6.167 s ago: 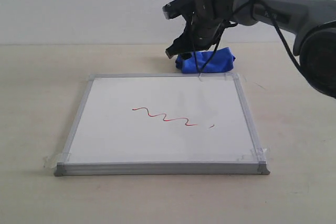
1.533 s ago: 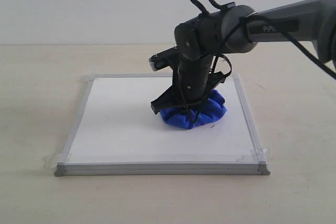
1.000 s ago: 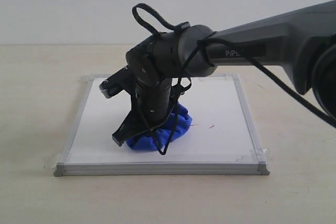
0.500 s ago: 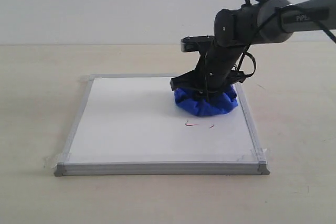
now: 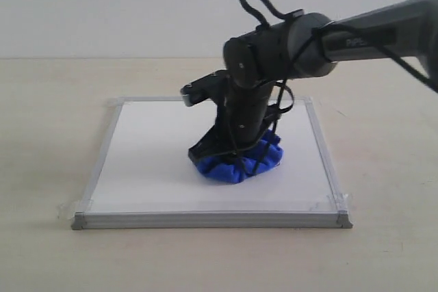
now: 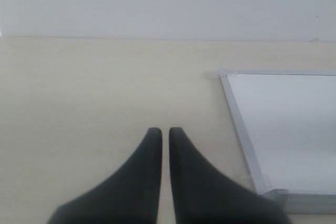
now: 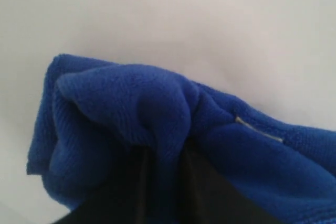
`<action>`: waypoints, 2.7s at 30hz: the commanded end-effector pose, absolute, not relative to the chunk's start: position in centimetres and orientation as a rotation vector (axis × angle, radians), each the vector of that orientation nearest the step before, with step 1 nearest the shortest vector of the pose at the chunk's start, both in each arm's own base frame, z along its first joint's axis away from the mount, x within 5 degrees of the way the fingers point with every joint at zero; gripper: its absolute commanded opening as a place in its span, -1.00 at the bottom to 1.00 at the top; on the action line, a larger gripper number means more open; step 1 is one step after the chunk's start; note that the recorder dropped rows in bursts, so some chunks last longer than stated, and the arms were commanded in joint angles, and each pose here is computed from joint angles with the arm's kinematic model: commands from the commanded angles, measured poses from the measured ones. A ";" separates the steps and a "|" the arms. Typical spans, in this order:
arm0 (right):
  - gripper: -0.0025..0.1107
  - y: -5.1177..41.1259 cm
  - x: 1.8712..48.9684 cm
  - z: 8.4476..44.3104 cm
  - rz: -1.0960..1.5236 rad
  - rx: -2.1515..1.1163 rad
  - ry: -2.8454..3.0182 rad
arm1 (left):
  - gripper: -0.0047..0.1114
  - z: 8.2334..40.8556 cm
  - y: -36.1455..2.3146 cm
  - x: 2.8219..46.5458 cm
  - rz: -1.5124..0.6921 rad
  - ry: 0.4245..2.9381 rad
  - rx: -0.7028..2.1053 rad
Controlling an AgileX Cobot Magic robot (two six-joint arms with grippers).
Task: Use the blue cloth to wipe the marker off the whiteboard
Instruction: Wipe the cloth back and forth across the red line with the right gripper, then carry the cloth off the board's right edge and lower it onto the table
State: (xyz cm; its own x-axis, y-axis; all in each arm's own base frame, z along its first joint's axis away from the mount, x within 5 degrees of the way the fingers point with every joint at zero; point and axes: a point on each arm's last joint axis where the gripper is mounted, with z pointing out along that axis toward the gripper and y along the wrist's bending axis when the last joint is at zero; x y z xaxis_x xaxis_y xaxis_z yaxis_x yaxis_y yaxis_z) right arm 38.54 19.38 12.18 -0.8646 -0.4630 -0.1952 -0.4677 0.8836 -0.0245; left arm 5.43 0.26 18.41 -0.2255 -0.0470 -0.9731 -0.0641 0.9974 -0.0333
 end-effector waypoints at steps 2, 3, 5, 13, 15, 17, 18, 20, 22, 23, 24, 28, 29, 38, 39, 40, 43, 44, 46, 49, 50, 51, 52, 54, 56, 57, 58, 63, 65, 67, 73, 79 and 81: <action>-0.96 7.4 35.8 7.7 -0.193 -0.377 3.223 | -0.84 18.6 0.3 5.4 0.018 1.784 -0.082; -0.96 7.3 35.7 8.2 -0.119 -0.318 3.205 | -0.84 18.6 0.3 5.4 0.018 1.784 -0.082; -0.96 9.1 35.7 9.5 0.070 -0.305 3.148 | -0.84 18.6 0.3 5.4 0.018 1.784 -0.082; -0.96 20.2 34.4 12.4 0.241 -0.898 2.900 | -0.84 18.6 0.3 5.4 0.018 1.786 -0.082; -0.96 16.8 35.7 12.3 0.104 -0.787 2.973 | -0.84 18.6 0.3 5.4 0.018 1.786 -0.082; -0.96 13.4 36.7 12.4 0.071 -0.723 3.024 | -0.84 18.6 0.3 5.4 0.018 1.786 -0.082; -0.96 12.6 37.0 12.4 0.070 -0.725 3.026 | -0.84 18.6 0.3 5.4 0.018 1.786 -0.082; -0.96 11.0 37.5 13.0 0.067 -0.803 3.001 | -0.84 18.6 0.3 5.4 0.018 1.786 -0.082; -0.96 9.8 37.7 14.0 0.058 -0.916 2.955 | -0.84 18.6 0.3 5.4 0.018 1.786 -0.082; -0.96 9.2 38.0 14.7 0.037 -0.994 2.910 | -0.84 18.6 0.3 5.4 0.018 1.786 -0.082; -0.96 8.8 38.2 15.5 -0.006 -1.081 2.864 | -0.84 18.6 0.3 5.4 0.018 1.786 -0.082; -0.96 6.9 39.1 18.9 -0.362 -1.515 2.605 | -0.84 18.6 0.3 5.4 0.018 1.786 -0.082; -0.96 6.5 39.2 19.6 -0.443 -1.606 2.537 | -0.84 18.6 0.3 5.4 0.018 1.786 -0.082; -0.96 6.1 39.9 21.5 -0.647 -2.298 1.943 | -0.84 18.6 0.3 5.4 0.018 1.786 -0.082; -0.96 6.1 39.9 21.5 -0.652 -2.348 1.893 | -0.84 18.6 0.3 5.4 0.018 1.786 -0.082; -0.96 6.2 39.9 21.5 -0.655 -2.373 1.865 | -0.84 18.6 0.3 5.4 0.018 1.786 -0.082; -0.96 6.4 39.9 21.5 -0.635 -2.367 1.848 | -0.84 18.6 0.3 5.4 0.018 1.784 -0.082; -0.96 6.4 39.9 21.4 -0.619 -2.359 1.853 | -0.84 18.6 0.3 5.4 0.018 1.784 -0.082; -0.96 6.5 40.0 20.9 -0.601 -2.367 1.859 | -0.84 18.6 0.3 5.4 0.018 1.784 -0.082; -0.96 6.6 40.3 19.5 -0.570 -2.396 1.869 | -0.84 18.6 0.3 5.4 0.018 1.784 -0.082; -0.96 6.6 40.3 18.7 -0.555 -2.413 1.871 | -0.84 18.6 0.3 5.4 0.018 1.784 -0.082; -0.96 6.6 40.4 18.3 -0.545 -2.424 1.876 | -0.84 18.6 0.3 5.4 0.018 1.784 -0.082; -0.96 6.7 40.4 17.8 -0.527 -2.433 1.887 | -0.84 18.6 0.3 5.4 0.018 1.784 -0.082; -0.96 6.7 40.4 17.0 -0.505 -2.456 1.902 | -0.84 18.6 0.3 5.4 0.018 1.784 -0.082; -0.96 6.6 40.3 16.9 -0.487 -2.454 1.927 | -0.84 18.6 0.3 5.4 0.018 1.784 -0.082; -0.96 6.5 40.2 16.8 -0.477 -2.457 1.940 | -0.84 18.6 0.3 5.4 0.018 1.784 -0.082; -0.96 6.3 40.2 16.9 -0.471 -2.444 1.949 | -0.84 18.6 0.3 5.4 0.018 1.784 -0.082; -0.96 5.1 40.7 16.8 -0.393 -2.304 2.006 | -0.84 18.6 0.3 5.4 0.018 1.784 -0.082; -0.96 4.5 40.7 16.8 -0.369 -2.316 1.994 | -0.84 18.6 0.3 5.4 0.018 1.784 -0.082; -0.96 4.1 40.7 16.7 -0.351 -2.335 1.992 | -0.84 18.6 0.3 5.4 0.018 1.784 -0.082; -0.96 3.8 40.4 16.6 -0.264 -2.425 1.887 | -0.84 18.6 0.3 5.4 0.018 1.784 -0.082; -0.96 3.9 39.8 14.9 -0.269 -2.456 1.802 | -0.84 18.6 0.3 5.4 0.018 1.784 -0.082; -0.96 3.9 39.6 14.3 -0.292 -2.449 1.786 | -0.84 18.6 0.3 5.4 0.018 1.784 -0.082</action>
State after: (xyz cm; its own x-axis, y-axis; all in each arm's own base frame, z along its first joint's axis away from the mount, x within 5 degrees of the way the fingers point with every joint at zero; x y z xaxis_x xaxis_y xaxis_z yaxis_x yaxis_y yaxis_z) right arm 39.80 4.17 14.80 0.2883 -0.9529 0.0938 -0.9396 -0.3004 -0.1642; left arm 5.43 0.26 18.41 -0.2255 -0.0470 -0.9731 -0.0641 0.9974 -0.0333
